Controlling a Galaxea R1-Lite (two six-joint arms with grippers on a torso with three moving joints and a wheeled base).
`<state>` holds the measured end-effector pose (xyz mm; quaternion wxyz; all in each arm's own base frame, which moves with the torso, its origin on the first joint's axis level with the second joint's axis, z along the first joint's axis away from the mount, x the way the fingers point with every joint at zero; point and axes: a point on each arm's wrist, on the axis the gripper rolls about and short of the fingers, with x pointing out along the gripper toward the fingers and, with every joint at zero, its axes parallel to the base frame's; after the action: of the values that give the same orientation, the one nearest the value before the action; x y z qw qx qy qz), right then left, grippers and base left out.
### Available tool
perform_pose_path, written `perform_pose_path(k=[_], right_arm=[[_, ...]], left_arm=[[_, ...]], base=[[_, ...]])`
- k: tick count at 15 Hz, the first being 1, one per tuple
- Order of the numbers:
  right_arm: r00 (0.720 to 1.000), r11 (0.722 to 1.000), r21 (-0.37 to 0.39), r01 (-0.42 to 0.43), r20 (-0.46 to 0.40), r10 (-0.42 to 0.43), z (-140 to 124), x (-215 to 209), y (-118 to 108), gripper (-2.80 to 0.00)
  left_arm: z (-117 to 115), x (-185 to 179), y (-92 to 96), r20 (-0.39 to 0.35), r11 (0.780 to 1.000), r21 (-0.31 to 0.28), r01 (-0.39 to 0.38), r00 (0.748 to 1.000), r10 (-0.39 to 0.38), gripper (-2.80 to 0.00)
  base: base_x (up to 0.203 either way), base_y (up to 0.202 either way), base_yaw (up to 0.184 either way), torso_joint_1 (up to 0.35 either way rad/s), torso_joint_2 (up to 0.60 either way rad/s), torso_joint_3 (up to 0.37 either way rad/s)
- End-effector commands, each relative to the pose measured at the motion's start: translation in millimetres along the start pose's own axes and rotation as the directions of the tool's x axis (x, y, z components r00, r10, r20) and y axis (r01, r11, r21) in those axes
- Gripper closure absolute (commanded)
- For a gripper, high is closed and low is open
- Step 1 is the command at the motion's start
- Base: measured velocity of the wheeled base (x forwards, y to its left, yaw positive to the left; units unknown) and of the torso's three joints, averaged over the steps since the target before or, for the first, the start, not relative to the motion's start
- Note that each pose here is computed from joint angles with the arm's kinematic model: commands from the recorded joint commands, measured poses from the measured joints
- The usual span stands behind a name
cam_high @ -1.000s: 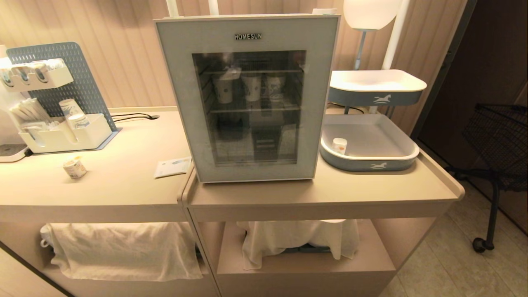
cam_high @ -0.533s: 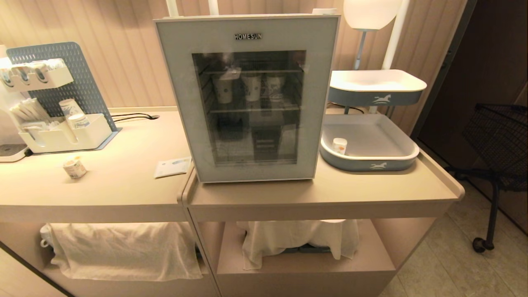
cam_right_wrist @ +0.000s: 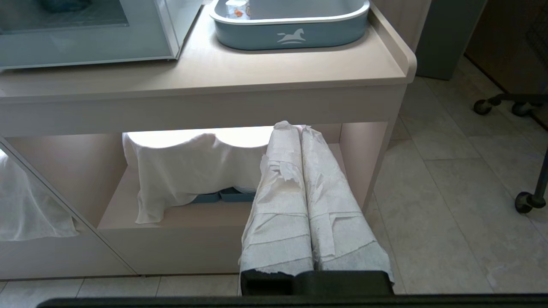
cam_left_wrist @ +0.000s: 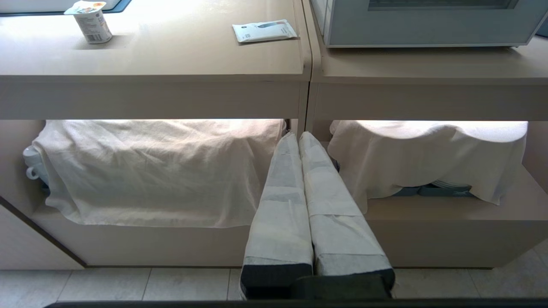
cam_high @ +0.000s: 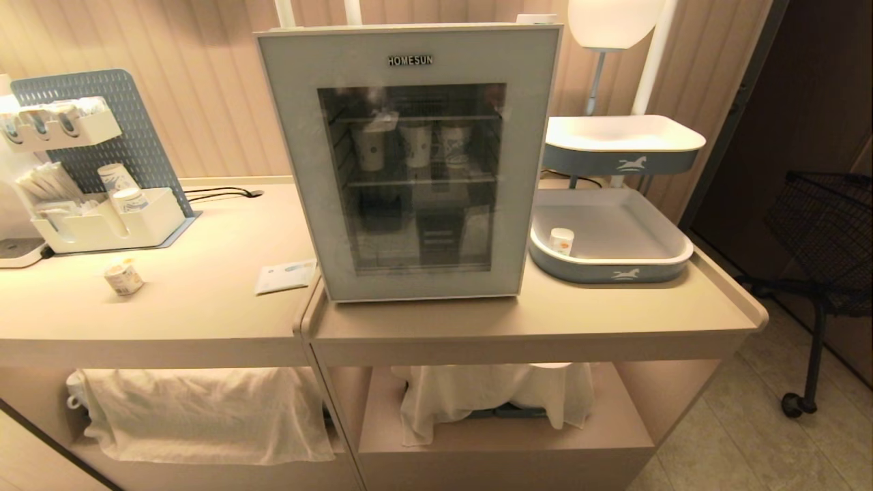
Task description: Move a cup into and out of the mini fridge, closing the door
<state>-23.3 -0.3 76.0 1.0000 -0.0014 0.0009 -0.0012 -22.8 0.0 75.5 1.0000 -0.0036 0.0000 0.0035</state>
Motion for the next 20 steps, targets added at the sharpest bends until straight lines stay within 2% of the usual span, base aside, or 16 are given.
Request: perform_pose_path(k=[1,20], right_arm=[[1.000,1.000,0.000,-0.001,-0.001,0.001,0.0,0.1,0.0,0.00],[1.000,1.000,0.000,-0.001,-0.001,0.001,0.0,0.1,0.0,0.00]], left_arm=[[-0.4,0.1,0.0,-0.002,1.000,0.000,-0.001,1.000,0.001,0.00],[-0.4,0.1,0.0,-0.002,1.000,0.000,-0.001,1.000,0.001,0.00]], base=[[0.000,0.000,0.000,0.000,0.00,0.000],[0.000,0.000,0.000,0.000,0.00,0.000]])
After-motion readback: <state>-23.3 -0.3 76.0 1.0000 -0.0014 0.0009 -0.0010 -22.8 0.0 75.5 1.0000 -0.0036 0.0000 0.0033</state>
